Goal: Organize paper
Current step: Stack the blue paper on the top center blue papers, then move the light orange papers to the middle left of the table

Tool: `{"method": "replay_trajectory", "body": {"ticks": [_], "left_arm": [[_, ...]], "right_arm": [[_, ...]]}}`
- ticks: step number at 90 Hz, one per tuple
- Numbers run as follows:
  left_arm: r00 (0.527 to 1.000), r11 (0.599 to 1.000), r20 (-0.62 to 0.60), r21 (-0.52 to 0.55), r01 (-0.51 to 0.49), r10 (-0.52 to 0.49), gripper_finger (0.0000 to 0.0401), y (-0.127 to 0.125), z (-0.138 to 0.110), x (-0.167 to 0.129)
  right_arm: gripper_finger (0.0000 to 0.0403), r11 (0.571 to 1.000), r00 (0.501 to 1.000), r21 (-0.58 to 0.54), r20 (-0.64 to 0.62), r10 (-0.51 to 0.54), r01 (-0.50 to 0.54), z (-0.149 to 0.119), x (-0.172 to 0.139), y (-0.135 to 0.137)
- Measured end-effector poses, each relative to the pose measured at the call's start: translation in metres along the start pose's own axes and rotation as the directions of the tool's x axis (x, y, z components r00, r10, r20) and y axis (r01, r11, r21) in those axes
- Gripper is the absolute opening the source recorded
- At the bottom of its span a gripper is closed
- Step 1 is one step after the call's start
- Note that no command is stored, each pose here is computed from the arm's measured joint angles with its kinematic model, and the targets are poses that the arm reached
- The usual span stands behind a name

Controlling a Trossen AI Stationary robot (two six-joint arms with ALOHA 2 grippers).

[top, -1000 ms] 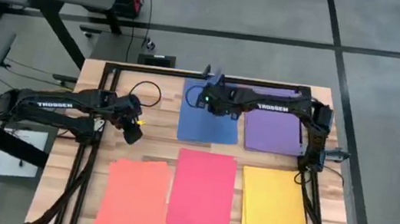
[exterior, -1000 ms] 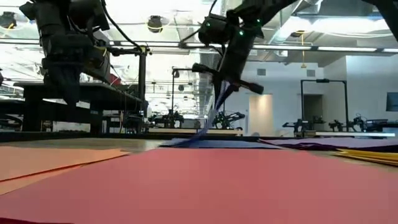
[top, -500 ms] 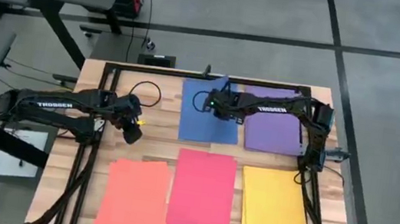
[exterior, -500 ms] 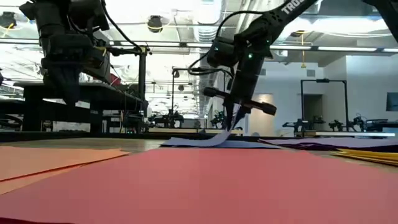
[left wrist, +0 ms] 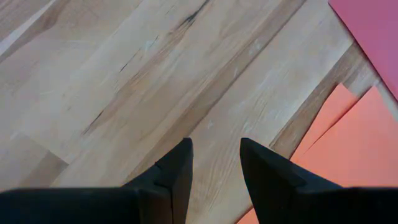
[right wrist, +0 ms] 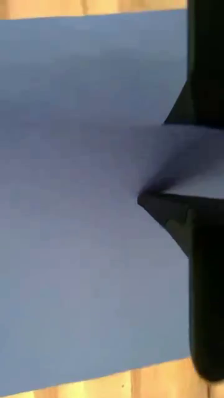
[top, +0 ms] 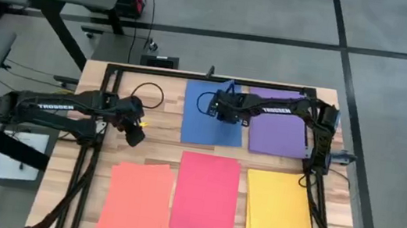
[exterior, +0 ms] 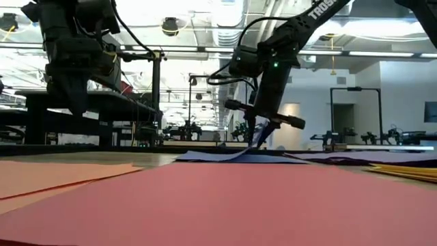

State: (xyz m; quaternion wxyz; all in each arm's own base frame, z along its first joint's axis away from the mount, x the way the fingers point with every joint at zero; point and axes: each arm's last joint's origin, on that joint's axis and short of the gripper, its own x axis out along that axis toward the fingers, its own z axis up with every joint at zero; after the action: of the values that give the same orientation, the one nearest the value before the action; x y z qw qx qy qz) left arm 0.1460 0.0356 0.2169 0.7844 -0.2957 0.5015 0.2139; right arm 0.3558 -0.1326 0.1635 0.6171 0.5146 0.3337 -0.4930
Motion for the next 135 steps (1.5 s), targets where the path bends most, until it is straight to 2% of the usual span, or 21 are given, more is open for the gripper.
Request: {"method": "replay_trajectory", "body": {"ticks": [13, 25, 34, 41, 51, 60, 66, 77, 82, 89, 95, 105, 116, 123, 135], "left_arm": [[1.000, 1.000, 0.000, 0.000, 0.000, 0.000, 0.0118, 0.000, 0.000, 0.000], [1.000, 1.000, -0.003, 0.027, 0.006, -0.006, 0.0118, 0.000, 0.000, 0.000], [1.000, 0.998, -0.008, 0.053, 0.021, -0.021, 0.0118, -0.001, 0.000, 0.000], [0.995, 0.988, -0.033, 0.125, 0.093, -0.090, 0.0118, -0.005, -0.001, -0.003], [0.969, 0.922, -0.063, 0.299, 0.245, -0.237, 0.0118, -0.023, -0.001, -0.019], [0.937, 0.812, -0.076, 0.478, 0.335, -0.342, 0.0118, -0.046, -0.006, -0.040], [0.916, 0.751, -0.105, 0.540, 0.380, -0.388, 0.0118, -0.060, -0.013, -0.048], [0.871, 0.722, -0.190, 0.495, 0.483, -0.453, 0.0117, -0.081, -0.027, -0.046], [0.857, 0.716, -0.255, 0.471, 0.515, -0.448, 0.0106, -0.090, -0.035, -0.043], [0.838, 0.699, -0.358, 0.465, 0.543, -0.413, 0.0069, -0.108, -0.053, -0.039], [0.844, 0.681, -0.396, 0.505, 0.530, -0.363, 0.0023, -0.123, -0.071, -0.034], [0.867, 0.681, -0.375, 0.542, 0.493, -0.328, 0.0008, -0.153, -0.100, -0.015], [0.900, 0.741, -0.359, 0.528, 0.415, -0.249, 0.0001, -0.172, -0.123, 0.016], [0.906, 0.764, -0.361, 0.514, 0.390, -0.220, 0.0001, -0.181, -0.131, 0.037], [0.908, 0.756, -0.356, 0.525, 0.391, -0.223, 0.0000, -0.192, -0.135, 0.064]], "right_arm": [[0.0118, 0.992, 1.000, -0.125, -0.009, -0.017, 0.016, 0.005, -0.019, 0.001], [0.0135, 0.958, 1.000, -0.286, -0.016, -0.020, 0.015, 0.003, -0.044, 0.004], [0.0139, 0.934, 0.999, -0.355, -0.007, 0.032, -0.033, 0.000, -0.066, 0.010], [0.0139, 0.910, 0.997, -0.407, -0.018, 0.076, -0.077, -0.007, -0.080, 0.013], [0.0139, 0.864, 0.989, -0.483, -0.040, 0.143, -0.145, -0.030, -0.101, 0.019], [0.0139, 0.799, 0.978, -0.566, -0.073, 0.196, -0.202, -0.056, -0.115, 0.024], [0.0139, 0.749, 0.972, -0.622, -0.101, 0.214, -0.230, -0.077, -0.120, 0.027], [0.0138, 0.659, 0.964, -0.705, -0.150, 0.221, -0.261, -0.112, -0.126, 0.028], [0.0138, 0.617, 0.962, -0.740, -0.170, 0.214, -0.268, -0.126, -0.126, 0.028], [0.0138, 0.564, 0.959, -0.778, -0.191, 0.207, -0.277, -0.143, -0.129, 0.026], [0.0138, 0.531, 0.958, -0.801, -0.185, 0.219, -0.276, -0.152, -0.134, 0.025], [0.0138, 0.502, 0.963, -0.829, -0.151, 0.221, -0.246, -0.164, -0.137, 0.022], [0.0138, 0.467, 0.962, -0.849, -0.155, 0.225, -0.246, -0.170, -0.139, 0.021], [0.0138, 0.451, 0.962, -0.860, -0.151, 0.225, -0.241, -0.170, -0.140, 0.021], [0.0138, 0.453, 0.965, -0.863, -0.130, 0.226, -0.222, -0.166, -0.138, 0.021]]}}
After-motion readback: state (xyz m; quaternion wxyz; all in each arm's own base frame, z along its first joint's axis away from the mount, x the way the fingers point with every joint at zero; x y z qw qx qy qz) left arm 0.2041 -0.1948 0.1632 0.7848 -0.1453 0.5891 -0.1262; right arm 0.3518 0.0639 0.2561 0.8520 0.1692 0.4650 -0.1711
